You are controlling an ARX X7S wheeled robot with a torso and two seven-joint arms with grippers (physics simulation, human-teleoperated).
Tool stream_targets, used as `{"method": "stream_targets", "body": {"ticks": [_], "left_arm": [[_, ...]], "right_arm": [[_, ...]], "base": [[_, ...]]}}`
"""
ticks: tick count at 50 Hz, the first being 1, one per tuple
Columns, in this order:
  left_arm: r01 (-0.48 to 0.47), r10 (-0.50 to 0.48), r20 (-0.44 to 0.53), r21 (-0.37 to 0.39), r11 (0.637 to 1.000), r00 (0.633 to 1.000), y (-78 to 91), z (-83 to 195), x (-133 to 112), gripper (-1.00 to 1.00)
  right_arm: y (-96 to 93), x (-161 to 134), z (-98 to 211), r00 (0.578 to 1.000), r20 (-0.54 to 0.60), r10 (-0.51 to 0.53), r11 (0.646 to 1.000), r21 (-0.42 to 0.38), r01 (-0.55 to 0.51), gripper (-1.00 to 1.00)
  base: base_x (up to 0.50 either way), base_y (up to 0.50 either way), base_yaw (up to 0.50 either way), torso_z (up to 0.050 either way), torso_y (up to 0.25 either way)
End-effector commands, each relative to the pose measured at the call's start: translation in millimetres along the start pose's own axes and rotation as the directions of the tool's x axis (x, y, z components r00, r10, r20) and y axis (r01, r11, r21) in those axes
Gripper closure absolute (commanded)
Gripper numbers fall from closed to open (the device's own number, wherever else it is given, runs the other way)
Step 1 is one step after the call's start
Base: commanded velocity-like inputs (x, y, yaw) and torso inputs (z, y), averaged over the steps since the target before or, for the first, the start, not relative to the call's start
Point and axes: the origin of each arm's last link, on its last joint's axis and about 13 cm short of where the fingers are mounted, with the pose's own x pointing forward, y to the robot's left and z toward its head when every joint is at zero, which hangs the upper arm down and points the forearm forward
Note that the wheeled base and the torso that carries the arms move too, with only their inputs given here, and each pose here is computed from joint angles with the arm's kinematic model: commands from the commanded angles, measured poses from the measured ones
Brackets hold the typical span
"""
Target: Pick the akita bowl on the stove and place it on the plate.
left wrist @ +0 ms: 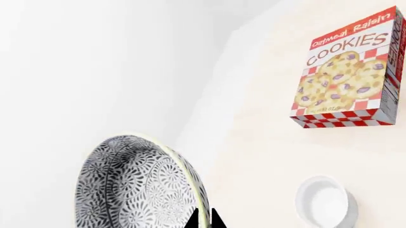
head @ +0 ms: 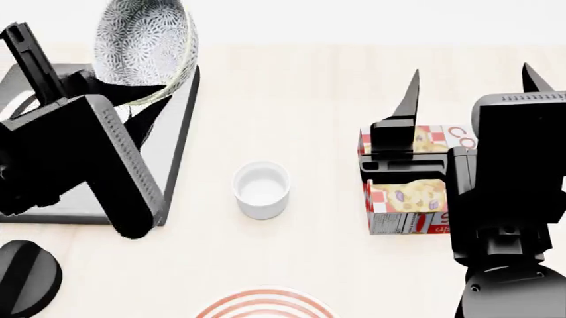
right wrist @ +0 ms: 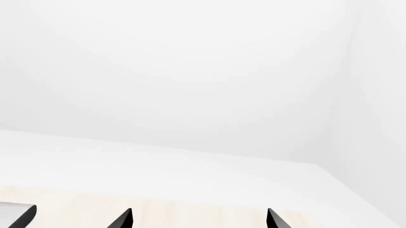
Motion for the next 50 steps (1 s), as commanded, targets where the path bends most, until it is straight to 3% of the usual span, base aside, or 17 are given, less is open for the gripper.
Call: {"method": "stream_targets", "body": {"ticks": [1, 7, 11, 15, 18, 38, 50], "left_arm": [[0.141, -0.157, 0.089, 0.166, 0.976, 0.984, -4.2, 18, -20, 1.00], [0.201, -0.235, 0.117, 0.246, 0.948, 0.965, -9.7, 27, -26, 1.00], [0.249, -0.308, 0.142, 0.327, 0.912, 0.941, -12.7, 32, -30, 1.00], [0.254, -0.327, 0.155, 0.366, 0.895, 0.932, -14.2, 36, -31, 1.00], [0.298, -0.388, 0.154, 0.413, 0.861, 0.908, -18.4, 40, -32, 1.00], [0.380, -0.518, 0.142, 0.524, 0.762, 0.843, -33.7, 53, -38, 1.00], [0.445, -0.588, 0.075, 0.578, 0.684, 0.805, -44.7, 54, -44, 1.00]], "right_arm": [[-0.1, 1, -1, 1.000, 0.000, 0.000, 1.000, 0.000, 0.000, -1.00], [0.0, 0, 1, 1.000, 0.001, 0.001, 1.000, 0.000, -0.001, -1.00], [0.0, 1, -1, 1.000, -0.001, 0.001, 1.000, 0.000, -0.001, -1.00], [0.0, 1, -1, 1.000, -0.001, 0.001, 1.000, 0.000, -0.001, -1.00], [0.1, 0, 1, 1.000, 0.000, 0.001, 1.000, 0.000, -0.001, -1.00], [0.0, 0, 0, 1.000, 0.000, 0.002, 1.000, 0.002, -0.002, -1.00], [-0.1, 0, -1, 1.000, 0.001, 0.002, 1.000, 0.003, -0.002, -1.00]], "base": [[0.00, 0.00, 0.00, 0.000, 0.000], [0.00, 0.00, 0.00, 0.000, 0.000], [0.00, 0.00, 0.00, 0.000, 0.000], [0.00, 0.00, 0.00, 0.000, 0.004], [0.00, 0.00, 0.00, 0.000, 0.000], [0.00, 0.00, 0.00, 0.000, 0.000], [0.00, 0.00, 0.00, 0.000, 0.000]]}}
